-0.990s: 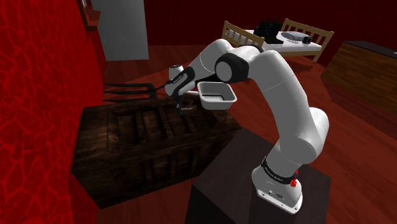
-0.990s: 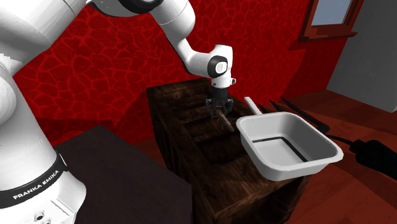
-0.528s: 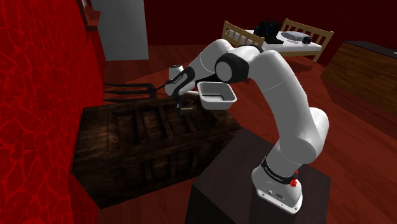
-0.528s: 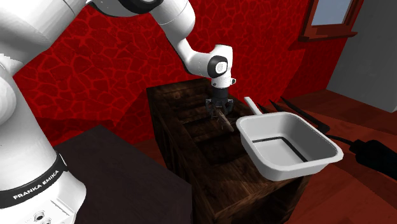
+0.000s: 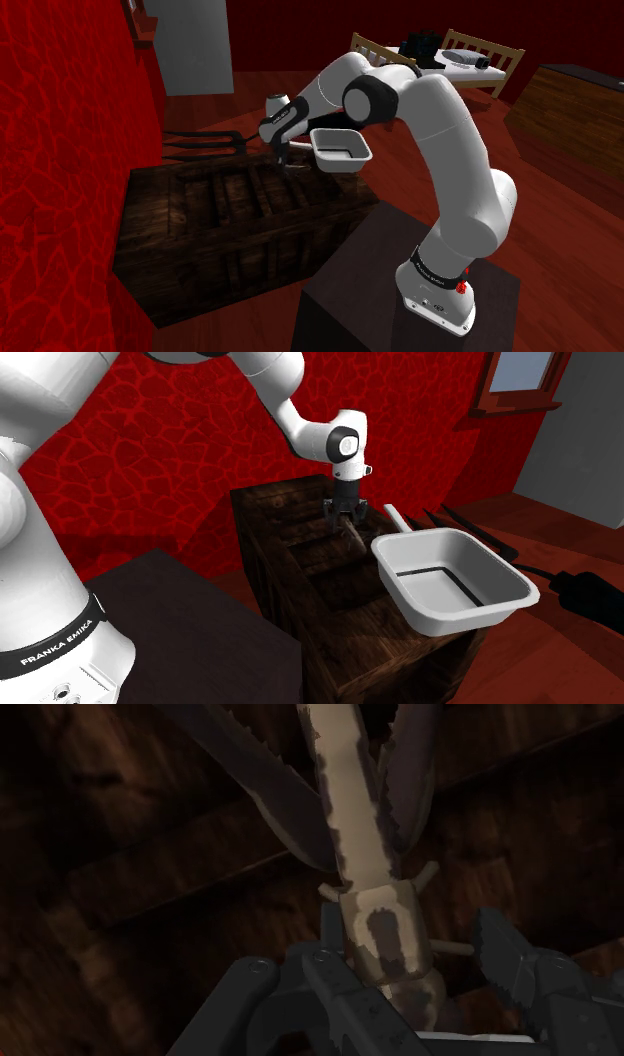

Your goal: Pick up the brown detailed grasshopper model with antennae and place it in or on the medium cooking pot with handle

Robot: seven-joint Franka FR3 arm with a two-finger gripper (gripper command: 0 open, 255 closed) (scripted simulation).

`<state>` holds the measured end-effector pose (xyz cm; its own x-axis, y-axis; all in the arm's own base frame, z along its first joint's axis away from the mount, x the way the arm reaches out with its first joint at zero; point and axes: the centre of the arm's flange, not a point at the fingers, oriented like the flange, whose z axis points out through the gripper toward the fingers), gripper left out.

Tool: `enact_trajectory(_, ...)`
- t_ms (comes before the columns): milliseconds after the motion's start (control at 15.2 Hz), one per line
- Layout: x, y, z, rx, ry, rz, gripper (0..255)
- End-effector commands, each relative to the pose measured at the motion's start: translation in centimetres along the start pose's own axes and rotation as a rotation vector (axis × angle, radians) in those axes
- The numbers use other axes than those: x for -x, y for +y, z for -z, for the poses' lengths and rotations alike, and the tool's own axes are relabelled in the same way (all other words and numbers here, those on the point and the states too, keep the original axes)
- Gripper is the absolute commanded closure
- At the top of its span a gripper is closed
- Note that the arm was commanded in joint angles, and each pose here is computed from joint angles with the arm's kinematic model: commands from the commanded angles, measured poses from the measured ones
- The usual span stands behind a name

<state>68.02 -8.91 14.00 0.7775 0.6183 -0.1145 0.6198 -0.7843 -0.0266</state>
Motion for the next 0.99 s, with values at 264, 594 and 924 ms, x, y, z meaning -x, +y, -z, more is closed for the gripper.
enact_trajectory(264,0.3,-0.1,3.2,0.0,0.0,0.0,255)
enact_trajectory(594,0.6,-0.1,5.8,0.0,0.0,0.0,255)
enact_trajectory(924,0.9,-0.2,8.4,0.0,0.0,0.0,255)
